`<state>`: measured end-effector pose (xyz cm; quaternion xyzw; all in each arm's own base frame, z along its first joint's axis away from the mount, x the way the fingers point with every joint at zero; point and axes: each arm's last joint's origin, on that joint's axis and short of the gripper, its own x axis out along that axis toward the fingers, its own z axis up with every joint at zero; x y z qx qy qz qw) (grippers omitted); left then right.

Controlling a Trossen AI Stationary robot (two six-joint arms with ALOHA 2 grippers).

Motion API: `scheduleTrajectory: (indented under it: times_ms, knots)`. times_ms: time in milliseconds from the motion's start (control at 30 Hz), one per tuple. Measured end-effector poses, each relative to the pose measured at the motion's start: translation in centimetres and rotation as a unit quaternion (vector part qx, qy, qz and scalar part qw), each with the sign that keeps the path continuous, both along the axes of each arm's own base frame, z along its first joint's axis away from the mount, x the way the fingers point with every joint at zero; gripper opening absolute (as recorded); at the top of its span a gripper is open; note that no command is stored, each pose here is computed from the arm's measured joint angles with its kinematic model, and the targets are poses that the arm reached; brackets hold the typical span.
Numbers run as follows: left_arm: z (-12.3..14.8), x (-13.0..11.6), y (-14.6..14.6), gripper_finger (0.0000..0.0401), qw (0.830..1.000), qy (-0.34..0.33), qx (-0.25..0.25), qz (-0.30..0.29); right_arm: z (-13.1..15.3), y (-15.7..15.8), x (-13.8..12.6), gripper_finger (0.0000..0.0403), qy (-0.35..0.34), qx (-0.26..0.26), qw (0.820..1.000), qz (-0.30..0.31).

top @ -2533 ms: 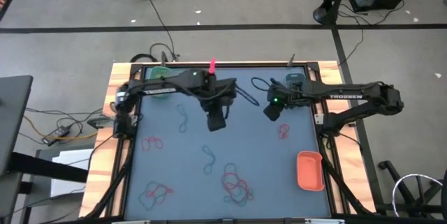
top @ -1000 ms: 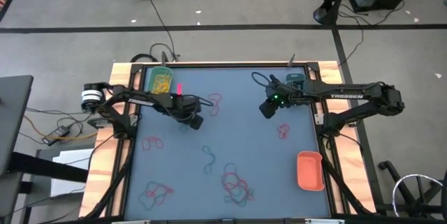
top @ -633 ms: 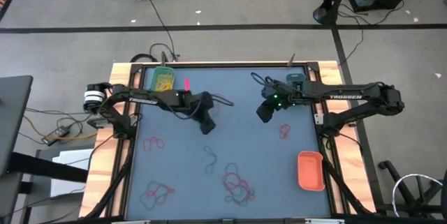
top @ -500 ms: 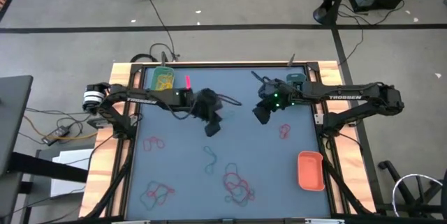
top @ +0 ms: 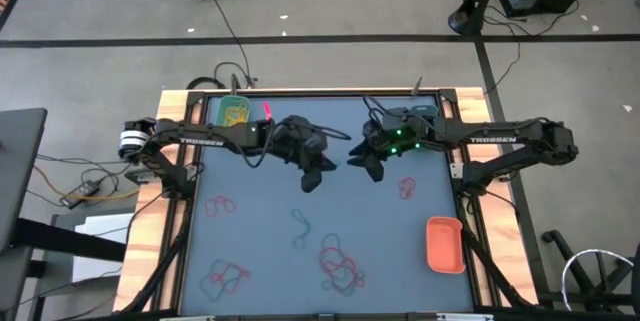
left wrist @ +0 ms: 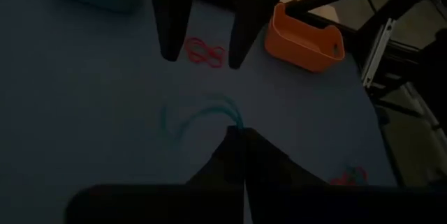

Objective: Sort rubber bands into baskets
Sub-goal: Put the blue rubber band into the blue bin

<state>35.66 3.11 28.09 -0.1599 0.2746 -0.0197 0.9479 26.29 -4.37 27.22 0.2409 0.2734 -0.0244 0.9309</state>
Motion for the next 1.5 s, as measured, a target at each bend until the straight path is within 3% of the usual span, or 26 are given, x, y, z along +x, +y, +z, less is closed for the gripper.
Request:
scheduleTrajectory:
  times_ms: [100, 200, 333, 433, 600, 1033, 1500]
  knots:
    - [0.0, 0.0, 0.0, 0.0, 1.0, -0.001, 0.004, 0.007, -0.1, 0.0, 0.3, 0.0179, -0.004, 0.02, 1.0, 0.0]
    - [0.2, 0.1, 0.1, 0.0, 1.0, -0.01, 0.014, 0.023, -0.3, 0.0, 0.7, 0.0177, -0.005, 0.085, 0.996, -0.011]
    - [0.7, 0.4, 0.3, 0.0, 0.998, -0.035, 0.027, 0.043, -0.7, -0.3, 1.5, 0.0176, 0.002, 0.211, 0.976, -0.052]
    - [0.9, 0.5, 0.3, 0.0, 0.997, -0.046, 0.031, 0.047, -0.8, -0.4, 1.9, 0.0176, 0.0, 0.257, 0.962, -0.091]
    - [0.9, 0.4, 0.4, 0.0, 0.997, -0.044, 0.035, 0.052, -0.5, -0.7, 2.0, 0.0176, -0.018, 0.273, 0.951, -0.14]
    - [0.8, 0.3, 0.6, 0.0, 0.995, -0.035, 0.029, 0.092, -0.1, -1.0, 2.0, 0.0176, -0.042, 0.309, 0.929, -0.2]
    - [0.6, 0.3, 0.6, 0.0, 0.993, -0.029, 0.034, 0.109, 1.0, -1.9, 1.1, 0.0176, -0.065, 0.3, 0.929, -0.208]
